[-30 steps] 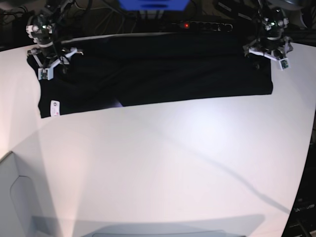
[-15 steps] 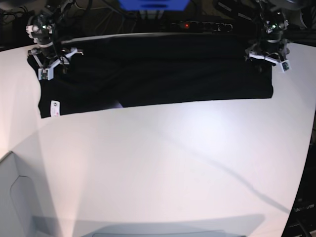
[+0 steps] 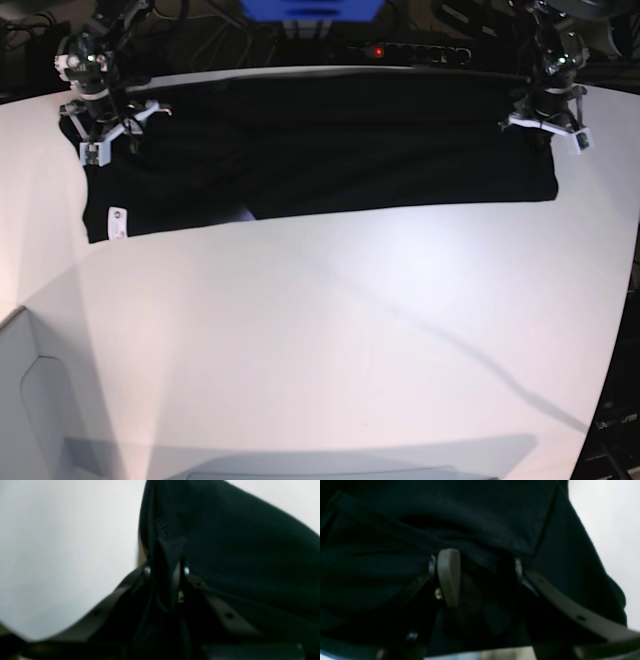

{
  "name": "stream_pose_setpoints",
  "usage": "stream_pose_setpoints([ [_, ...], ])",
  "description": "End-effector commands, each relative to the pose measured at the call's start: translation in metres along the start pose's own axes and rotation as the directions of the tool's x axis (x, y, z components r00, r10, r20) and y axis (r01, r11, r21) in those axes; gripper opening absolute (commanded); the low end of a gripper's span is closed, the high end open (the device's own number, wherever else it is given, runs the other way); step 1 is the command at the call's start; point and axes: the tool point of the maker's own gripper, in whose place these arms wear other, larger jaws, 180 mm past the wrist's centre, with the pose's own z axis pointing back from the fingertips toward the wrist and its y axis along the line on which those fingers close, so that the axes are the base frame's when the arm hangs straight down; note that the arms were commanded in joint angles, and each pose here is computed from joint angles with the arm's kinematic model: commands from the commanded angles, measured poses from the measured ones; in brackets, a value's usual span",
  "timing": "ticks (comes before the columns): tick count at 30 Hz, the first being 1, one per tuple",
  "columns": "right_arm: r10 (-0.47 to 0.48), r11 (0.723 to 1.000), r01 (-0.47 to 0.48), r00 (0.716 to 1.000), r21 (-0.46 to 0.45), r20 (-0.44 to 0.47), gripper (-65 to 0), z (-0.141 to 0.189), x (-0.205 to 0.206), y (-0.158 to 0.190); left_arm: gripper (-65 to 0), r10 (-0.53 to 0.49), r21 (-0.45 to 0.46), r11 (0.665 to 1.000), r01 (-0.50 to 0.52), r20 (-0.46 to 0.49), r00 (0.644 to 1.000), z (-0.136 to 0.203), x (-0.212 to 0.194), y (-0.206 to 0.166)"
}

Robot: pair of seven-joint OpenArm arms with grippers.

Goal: Fold the T-shirt properly
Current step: 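Grasp the folded shirt's edge with both grippers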

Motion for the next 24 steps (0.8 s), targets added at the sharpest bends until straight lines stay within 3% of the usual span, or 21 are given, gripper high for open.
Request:
stream_pose_setpoints([
  [1,0.023,1.000,-0.023,0.999,-0.001,-0.028,-37.3,0.002,-0.005,-0.002,-65.0,-0.019,0.022,1.000,0.018,0.040,0.999,0.008,0.012,0.005],
  [7,0.023,1.000,-0.023,0.999,-0.001,-0.027,-37.3,0.001,-0.004,-0.002,-65.0,-0.032,-0.071,0.996,0.047,0.195,0.980,0.043,0.056,-0.050],
  [12,0.023,1.000,-0.023,0.999,-0.001,-0.027,-37.3,0.001,-0.004,-0.002,-65.0,-0.045,-0.205,0.975,0.083,0.184,0.982,0.054,0.046,-0.106],
  [19,0.023,1.000,-0.023,0.999,-0.001,-0.027,-37.3,0.001,-0.004,-0.002,-65.0,-0.094,-0.449,0.885,0.120,0.079,0.992,0.068,-0.005,-0.196],
  [24,0.024,1.000,-0.024,0.999,-0.002,-0.026,-37.3,0.002,-0.004,-0.002,-65.0,-0.189,-0.540,0.817,0.200,0.077,0.979,0.083,-0.030,-0.243],
])
